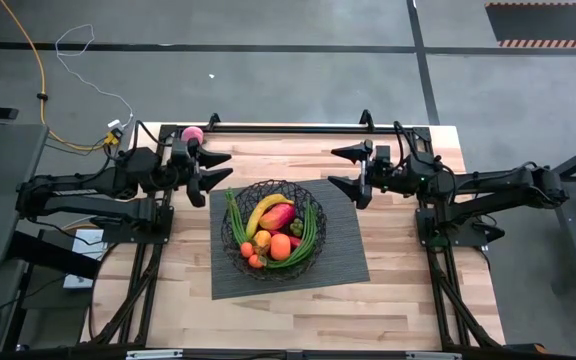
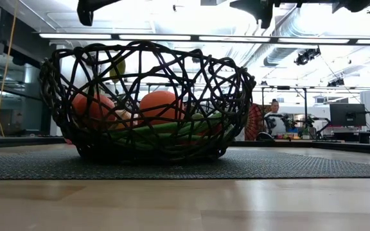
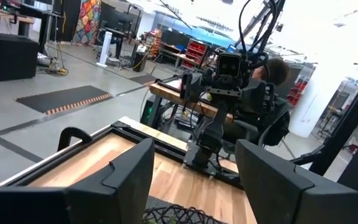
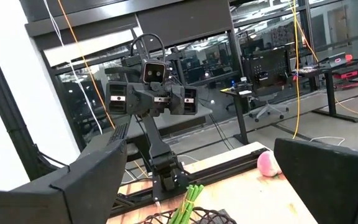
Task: Build produce basket
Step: Put the pink peach into the black mesh basket
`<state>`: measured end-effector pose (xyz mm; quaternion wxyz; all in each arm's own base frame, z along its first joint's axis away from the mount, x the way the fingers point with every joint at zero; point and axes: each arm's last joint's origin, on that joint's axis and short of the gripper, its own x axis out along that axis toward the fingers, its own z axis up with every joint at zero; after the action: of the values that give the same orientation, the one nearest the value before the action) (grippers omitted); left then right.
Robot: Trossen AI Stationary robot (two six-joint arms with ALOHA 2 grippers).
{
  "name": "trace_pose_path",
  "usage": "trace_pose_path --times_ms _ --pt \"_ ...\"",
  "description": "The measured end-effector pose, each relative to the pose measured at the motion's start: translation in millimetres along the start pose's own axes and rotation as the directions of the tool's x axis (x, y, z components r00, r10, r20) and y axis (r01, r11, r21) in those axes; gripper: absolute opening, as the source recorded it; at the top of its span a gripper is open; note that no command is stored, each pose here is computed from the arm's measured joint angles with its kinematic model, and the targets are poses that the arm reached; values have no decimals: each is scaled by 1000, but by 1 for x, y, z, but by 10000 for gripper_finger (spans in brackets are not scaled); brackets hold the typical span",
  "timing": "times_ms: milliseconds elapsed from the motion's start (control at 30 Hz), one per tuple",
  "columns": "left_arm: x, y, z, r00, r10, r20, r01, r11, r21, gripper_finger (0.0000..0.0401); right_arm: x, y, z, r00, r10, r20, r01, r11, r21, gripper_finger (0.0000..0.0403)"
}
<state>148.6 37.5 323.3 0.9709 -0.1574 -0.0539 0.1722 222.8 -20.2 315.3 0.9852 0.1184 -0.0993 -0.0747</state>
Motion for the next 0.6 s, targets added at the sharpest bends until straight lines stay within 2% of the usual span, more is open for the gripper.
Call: trace_pose_path --times_ms 233,433,600 --pt "0 1 -2 1000 3 -20 -2 999 47 236 0 0 -1 1000 -2 -8 2 1000 23 389" --pt "0 1 -5 999 4 -49 0 996 87 305 0 0 -1 1000 -2 -11 3 1000 22 389" --pt "0 0 -5 996 -47 -71 54 994 95 353 0 0 -1 1000 -2 -11 3 1000 22 389"
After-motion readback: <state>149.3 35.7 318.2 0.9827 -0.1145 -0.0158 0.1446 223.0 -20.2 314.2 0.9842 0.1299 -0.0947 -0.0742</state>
